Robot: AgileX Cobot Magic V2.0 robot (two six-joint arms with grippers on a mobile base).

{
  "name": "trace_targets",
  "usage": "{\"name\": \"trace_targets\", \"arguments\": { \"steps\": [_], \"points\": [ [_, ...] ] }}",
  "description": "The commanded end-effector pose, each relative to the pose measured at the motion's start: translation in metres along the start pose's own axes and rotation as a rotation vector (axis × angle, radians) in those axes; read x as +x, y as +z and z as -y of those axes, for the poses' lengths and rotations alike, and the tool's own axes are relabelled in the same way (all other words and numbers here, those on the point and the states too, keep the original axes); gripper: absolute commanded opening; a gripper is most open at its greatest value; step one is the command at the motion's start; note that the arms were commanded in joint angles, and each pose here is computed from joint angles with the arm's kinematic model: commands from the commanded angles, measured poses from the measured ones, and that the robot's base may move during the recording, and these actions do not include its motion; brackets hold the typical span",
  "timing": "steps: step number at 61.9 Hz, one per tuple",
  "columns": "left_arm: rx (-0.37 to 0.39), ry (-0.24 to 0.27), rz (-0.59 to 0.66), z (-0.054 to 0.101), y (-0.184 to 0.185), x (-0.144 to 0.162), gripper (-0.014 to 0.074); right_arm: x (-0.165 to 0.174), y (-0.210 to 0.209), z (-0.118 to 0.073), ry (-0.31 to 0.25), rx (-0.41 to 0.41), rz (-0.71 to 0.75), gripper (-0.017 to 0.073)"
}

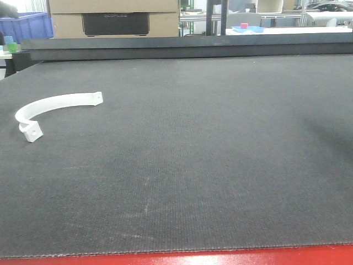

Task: Grab PVC pipe and place in blue bin
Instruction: 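Move the left gripper down to the other white arc pipe, then close the left gripper on the arc pipe's end and lift it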

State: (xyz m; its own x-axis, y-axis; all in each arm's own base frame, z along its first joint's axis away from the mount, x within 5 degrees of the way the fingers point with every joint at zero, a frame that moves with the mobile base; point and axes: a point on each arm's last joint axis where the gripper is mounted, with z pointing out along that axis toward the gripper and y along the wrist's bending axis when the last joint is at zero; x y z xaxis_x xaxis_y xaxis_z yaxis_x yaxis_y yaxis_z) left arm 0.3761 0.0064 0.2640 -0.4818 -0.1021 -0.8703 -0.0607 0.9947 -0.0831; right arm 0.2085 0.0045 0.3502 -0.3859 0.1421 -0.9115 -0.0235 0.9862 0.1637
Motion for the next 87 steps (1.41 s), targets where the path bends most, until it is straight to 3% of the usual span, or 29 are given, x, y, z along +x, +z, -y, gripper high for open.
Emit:
{"name": "trace_targets", "arguments": {
  "steps": [1,8,35,87],
  "points": [
    [0.010,-0.012,-0.012,0.005,0.005,0.001,0.0225,-0.005,-0.005,-0.001,-0.010,0.001,0.037,-0.0169],
    [0.011,-0.010,-0.047,0.005,0.014,0.010,0.0281,-0.006,-0.009,-0.001,-0.012,-0.001,0.049,-0.0169],
    [0.040,0.015,-0.153,0.021,0.030,0.032,0.0280,-0.010,-0.023,-0.003,-0.017,-0.006,0.104,-0.0169],
    [0.044,0.027,-0.270,0.026,0.047,0.057,0.0280,-0.010,-0.023,-0.003,-0.017,-0.006,0.103,-0.0169]
  ]
}}
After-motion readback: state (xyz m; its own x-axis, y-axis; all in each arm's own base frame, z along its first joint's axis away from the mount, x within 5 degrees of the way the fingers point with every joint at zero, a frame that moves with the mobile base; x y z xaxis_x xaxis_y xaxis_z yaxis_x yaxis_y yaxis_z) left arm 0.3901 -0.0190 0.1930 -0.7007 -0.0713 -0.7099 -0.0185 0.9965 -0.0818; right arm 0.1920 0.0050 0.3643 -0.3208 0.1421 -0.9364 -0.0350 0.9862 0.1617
